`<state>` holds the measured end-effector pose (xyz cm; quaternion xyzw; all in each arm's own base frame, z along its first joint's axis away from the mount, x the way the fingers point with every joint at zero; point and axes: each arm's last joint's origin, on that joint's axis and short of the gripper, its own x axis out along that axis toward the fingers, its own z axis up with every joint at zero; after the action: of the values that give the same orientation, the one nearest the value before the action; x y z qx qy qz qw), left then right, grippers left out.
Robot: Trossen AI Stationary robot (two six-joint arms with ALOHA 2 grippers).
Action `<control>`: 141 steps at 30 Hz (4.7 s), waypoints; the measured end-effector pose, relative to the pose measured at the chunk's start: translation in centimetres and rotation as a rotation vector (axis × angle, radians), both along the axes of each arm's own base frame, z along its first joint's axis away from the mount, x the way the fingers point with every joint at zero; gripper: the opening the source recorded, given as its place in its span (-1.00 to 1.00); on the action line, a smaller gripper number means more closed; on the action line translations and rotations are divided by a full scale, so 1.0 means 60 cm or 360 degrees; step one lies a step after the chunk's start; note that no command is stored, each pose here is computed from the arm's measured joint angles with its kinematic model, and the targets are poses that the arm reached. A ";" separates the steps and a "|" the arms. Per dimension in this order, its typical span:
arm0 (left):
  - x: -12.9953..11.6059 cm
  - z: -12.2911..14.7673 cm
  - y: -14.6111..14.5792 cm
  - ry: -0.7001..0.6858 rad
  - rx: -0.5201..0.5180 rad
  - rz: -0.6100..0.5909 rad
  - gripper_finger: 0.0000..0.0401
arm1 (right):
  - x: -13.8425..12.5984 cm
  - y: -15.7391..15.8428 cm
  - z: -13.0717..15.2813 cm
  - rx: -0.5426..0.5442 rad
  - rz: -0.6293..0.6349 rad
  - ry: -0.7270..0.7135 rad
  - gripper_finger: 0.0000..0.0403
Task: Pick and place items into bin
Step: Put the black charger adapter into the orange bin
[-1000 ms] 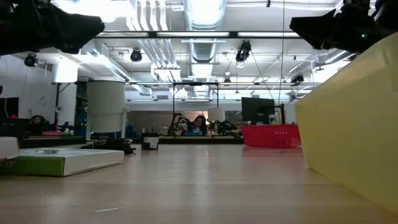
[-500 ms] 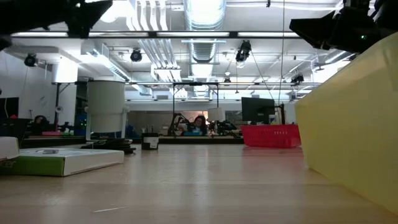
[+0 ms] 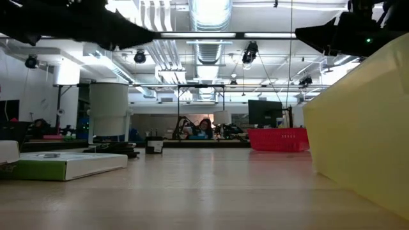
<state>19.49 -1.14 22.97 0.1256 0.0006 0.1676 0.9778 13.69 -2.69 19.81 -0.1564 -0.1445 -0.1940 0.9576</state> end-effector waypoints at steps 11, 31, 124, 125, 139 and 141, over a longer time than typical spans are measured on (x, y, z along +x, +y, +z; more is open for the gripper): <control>0.059 -0.023 -0.001 0.0083 -0.0241 0.0238 0.28 | 0.001 0.000 -0.003 -0.0059 -0.0023 0.0059 0.01; 0.084 -0.060 0.014 0.0229 -0.0323 0.0334 0.28 | 0.001 0.000 -0.003 -0.0163 -0.0062 0.0096 0.01; 0.087 -0.198 0.077 0.0791 -0.0638 0.0667 -0.12 | 0.002 0.000 -0.005 -0.0156 -0.0058 0.0116 0.01; 0.087 -0.198 0.077 0.0793 -0.0641 0.0662 -0.17 | 0.002 0.000 -0.006 -0.0156 -0.0057 0.0120 0.01; 0.100 -0.181 0.077 0.0765 -0.0653 0.0544 -0.33 | 0.002 0.000 -0.007 -0.0155 -0.0055 0.0133 0.01; 0.104 -0.172 0.078 0.0726 -0.0634 0.0525 -0.33 | 0.003 0.000 -0.008 -0.0154 -0.0054 0.0141 0.01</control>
<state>25.76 3.52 12.64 -0.0354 0.2721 0.2876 0.9176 13.85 -2.71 19.36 -0.2133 -0.1086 -0.1959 0.9510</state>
